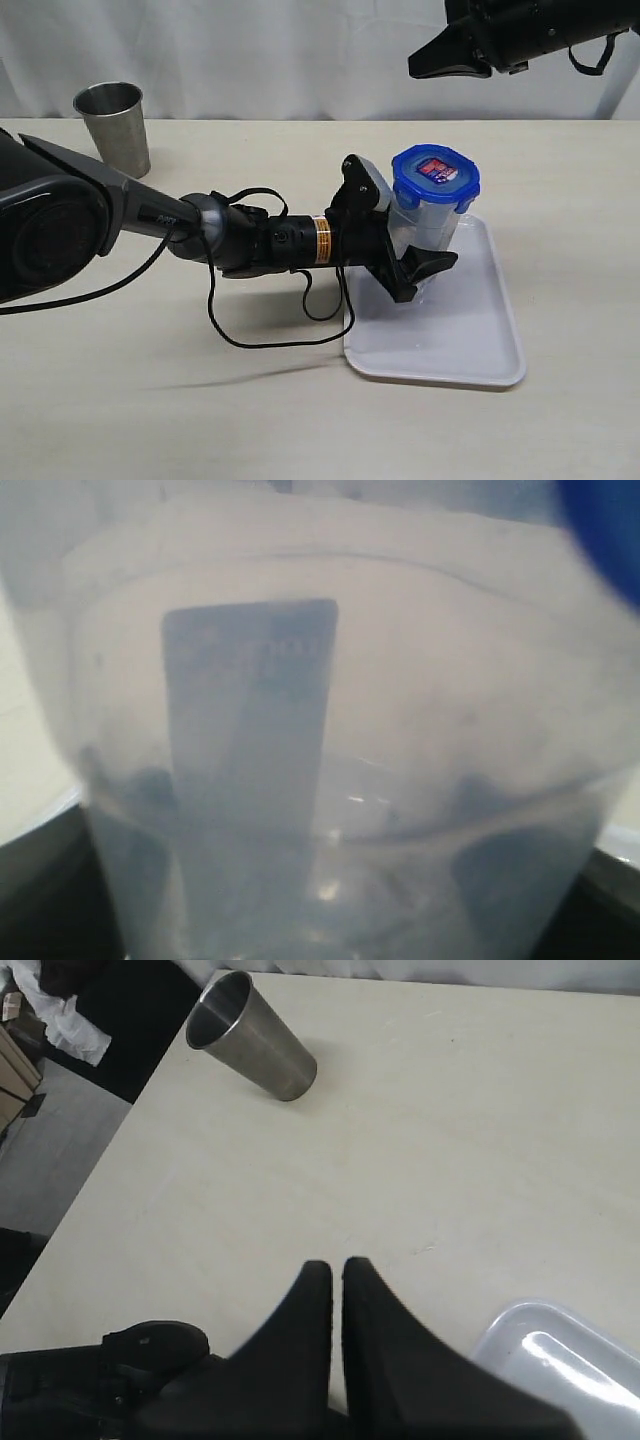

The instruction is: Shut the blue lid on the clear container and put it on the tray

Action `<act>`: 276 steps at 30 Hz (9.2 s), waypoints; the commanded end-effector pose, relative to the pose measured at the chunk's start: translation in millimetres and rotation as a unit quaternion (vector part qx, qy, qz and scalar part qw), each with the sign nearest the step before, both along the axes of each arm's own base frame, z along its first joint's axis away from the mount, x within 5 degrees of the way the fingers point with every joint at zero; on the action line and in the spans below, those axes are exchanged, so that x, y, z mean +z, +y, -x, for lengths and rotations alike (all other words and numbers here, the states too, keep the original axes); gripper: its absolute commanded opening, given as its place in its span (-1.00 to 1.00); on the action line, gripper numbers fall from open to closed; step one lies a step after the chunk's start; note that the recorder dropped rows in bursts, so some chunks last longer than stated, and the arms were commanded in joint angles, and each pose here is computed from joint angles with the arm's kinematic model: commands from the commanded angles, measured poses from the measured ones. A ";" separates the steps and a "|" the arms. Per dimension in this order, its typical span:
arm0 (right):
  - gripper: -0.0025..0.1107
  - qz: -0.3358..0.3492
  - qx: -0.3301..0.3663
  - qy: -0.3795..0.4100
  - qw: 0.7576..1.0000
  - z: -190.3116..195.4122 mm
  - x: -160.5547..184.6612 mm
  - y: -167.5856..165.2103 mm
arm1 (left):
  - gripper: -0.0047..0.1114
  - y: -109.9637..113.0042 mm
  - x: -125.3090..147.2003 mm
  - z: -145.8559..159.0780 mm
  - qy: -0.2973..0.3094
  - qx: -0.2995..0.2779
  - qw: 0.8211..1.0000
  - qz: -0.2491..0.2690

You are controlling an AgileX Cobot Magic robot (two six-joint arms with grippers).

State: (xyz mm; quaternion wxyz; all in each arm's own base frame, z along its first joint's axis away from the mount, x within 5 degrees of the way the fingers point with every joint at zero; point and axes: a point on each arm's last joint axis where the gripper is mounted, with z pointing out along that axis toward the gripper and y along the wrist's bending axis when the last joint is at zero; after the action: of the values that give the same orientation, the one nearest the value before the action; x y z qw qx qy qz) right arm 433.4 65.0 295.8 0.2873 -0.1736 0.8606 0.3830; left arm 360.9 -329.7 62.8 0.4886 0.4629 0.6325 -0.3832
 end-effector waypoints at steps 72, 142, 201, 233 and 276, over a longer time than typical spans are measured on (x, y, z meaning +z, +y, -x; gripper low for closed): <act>-0.88 0.041 -0.275 -0.436 0.856 333.5 77.3 -36.3 | -0.92 247.3 275.5 69.8 0.027 0.458 0.888 -0.005; -0.88 0.002 -0.306 -0.500 0.810 386.0 67.4 -39.9 | -0.92 323.5 181.3 307.6 -0.247 0.525 0.789 0.202; -0.88 0.002 -0.307 -0.500 0.810 386.0 67.5 -40.0 | -0.92 331.1 121.0 307.0 -0.043 0.598 0.798 -0.064; -0.88 0.040 -0.377 -0.488 0.786 397.1 59.2 -54.6 | -0.92 331.4 121.2 307.0 -0.046 0.598 0.798 -0.067; -0.88 0.160 -0.375 -0.384 0.828 377.1 -96.2 -63.5 | -0.92 331.4 121.2 307.0 -0.046 0.598 0.798 -0.067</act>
State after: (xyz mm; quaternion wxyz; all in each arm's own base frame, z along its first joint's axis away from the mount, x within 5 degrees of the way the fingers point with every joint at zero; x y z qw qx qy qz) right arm 56.7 1.5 208.9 0.7184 -0.0059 0.6956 0.0120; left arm 53.8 1.6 184.0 0.6126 0.0415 0.7878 0.0484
